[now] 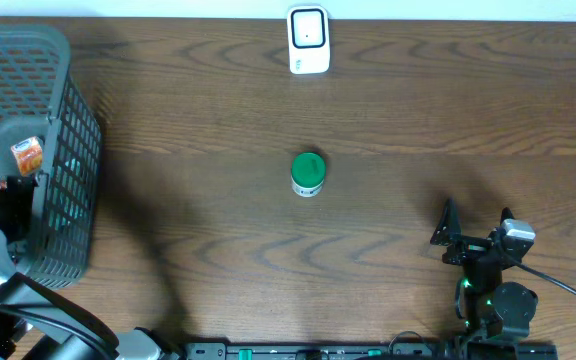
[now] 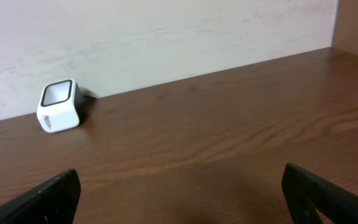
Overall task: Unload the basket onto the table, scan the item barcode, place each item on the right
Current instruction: 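Reach the left gripper into the basket and grasp the mint-green wipes pack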
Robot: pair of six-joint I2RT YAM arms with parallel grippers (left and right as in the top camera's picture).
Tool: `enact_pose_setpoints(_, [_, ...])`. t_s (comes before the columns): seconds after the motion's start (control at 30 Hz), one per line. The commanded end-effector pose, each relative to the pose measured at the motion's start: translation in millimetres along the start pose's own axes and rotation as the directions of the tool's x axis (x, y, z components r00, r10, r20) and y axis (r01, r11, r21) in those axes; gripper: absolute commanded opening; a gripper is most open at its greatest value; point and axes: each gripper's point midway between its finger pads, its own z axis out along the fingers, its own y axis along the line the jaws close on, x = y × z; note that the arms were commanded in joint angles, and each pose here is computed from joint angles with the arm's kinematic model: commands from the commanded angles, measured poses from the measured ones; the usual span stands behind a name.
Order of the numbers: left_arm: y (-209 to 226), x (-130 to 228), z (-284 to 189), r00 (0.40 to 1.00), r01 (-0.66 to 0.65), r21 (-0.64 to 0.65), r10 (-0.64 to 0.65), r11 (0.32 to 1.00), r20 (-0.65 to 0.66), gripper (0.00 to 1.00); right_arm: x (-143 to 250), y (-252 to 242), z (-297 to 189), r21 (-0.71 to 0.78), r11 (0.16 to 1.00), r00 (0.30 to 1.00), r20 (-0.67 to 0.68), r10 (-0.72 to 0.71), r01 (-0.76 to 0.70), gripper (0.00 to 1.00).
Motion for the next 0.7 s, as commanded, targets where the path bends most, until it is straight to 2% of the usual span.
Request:
enact_pose_setpoints(0.0, [3.8,5.0,7.0,1.0,0.026,0.003,-0.026,1.0,-0.017,0.98,1.8,-0.8,0.2,0.006,1.0,1.0,-0.004,0.007,-0.007,0.99])
enact_pose_setpoints(0.37, [19.6,14.0,41.5,0.994,0.069,-0.048,-0.072,0.997,-0.081,0.97,1.8,-0.8,0.2,0.006,1.0,1.0,-0.004,0.007,-0.007,0.99])
enact_pose_setpoints(0.67, [28.0,37.3,86.6,0.977,0.067,-0.099,-0.085,0.993,-0.193,0.98,1.8,-0.8,0.2,0.006,1.0,1.0,-0.004,0.006,-0.006,0.99])
